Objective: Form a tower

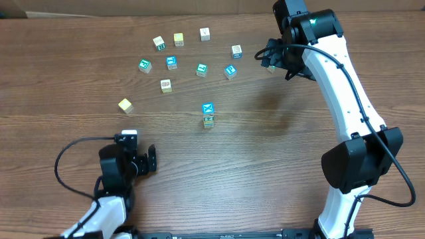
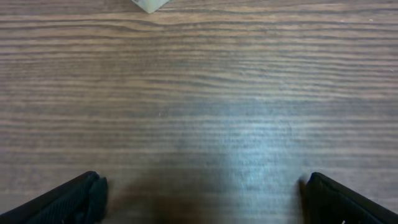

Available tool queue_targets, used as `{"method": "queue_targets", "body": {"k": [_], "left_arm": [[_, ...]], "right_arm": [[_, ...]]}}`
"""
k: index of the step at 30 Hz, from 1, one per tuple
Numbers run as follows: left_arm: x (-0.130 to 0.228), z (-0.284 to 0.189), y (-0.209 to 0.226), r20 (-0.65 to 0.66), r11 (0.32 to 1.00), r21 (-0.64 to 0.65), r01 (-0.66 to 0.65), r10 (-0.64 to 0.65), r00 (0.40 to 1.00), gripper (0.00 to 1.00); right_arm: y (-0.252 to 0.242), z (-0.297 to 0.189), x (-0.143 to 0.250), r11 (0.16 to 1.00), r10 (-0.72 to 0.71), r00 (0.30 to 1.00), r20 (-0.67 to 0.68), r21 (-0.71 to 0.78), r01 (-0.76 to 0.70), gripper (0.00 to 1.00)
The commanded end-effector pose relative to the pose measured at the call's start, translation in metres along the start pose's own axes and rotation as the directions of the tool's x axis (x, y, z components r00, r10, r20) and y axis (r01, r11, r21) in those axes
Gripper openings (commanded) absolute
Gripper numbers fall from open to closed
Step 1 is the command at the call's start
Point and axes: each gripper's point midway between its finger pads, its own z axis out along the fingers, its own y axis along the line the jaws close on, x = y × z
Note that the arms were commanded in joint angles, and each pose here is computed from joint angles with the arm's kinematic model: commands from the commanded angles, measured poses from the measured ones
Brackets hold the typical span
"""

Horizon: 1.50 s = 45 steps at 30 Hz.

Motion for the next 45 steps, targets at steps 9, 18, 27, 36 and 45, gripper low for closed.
{"method": "queue_targets", "body": {"k": [9, 18, 27, 36, 45], "left_arm": [[0.008, -0.021, 0.005, 0.079, 0.997, -0.042, 0.062, -0.058, 0.995, 1.00], [0.008, -0.031, 0.005, 0.084, 0.997, -0.042, 0.062, -0.059, 0.995, 1.00], [0.009, -0.041, 0.004, 0.091, 0.997, -0.042, 0.062, -0.058, 0.994, 1.00], [0.000, -0.051, 0.004, 0.143, 0.997, -0.040, 0.062, -0.056, 0.988, 0.99], [-0.041, -0.074, 0.003, 0.340, 0.998, -0.025, 0.058, -0.046, 0.939, 1.00]], "right_arm": [[-0.003, -0.003, -0.003, 1.000, 0.005, 1.000, 0.015, 0.004, -0.005, 1.00], [-0.003, -0.003, -0.003, 1.000, 0.005, 1.000, 0.015, 0.004, -0.005, 1.00], [-0.003, -0.003, -0.003, 1.000, 0.005, 1.000, 0.015, 0.004, -0.005, 1.00], [-0.003, -0.003, -0.003, 1.000, 0.005, 1.000, 0.015, 0.004, -0.005, 1.00], [-0.003, -0.003, -0.003, 1.000, 0.005, 1.000, 0.015, 0.004, -0.005, 1.00]]}}
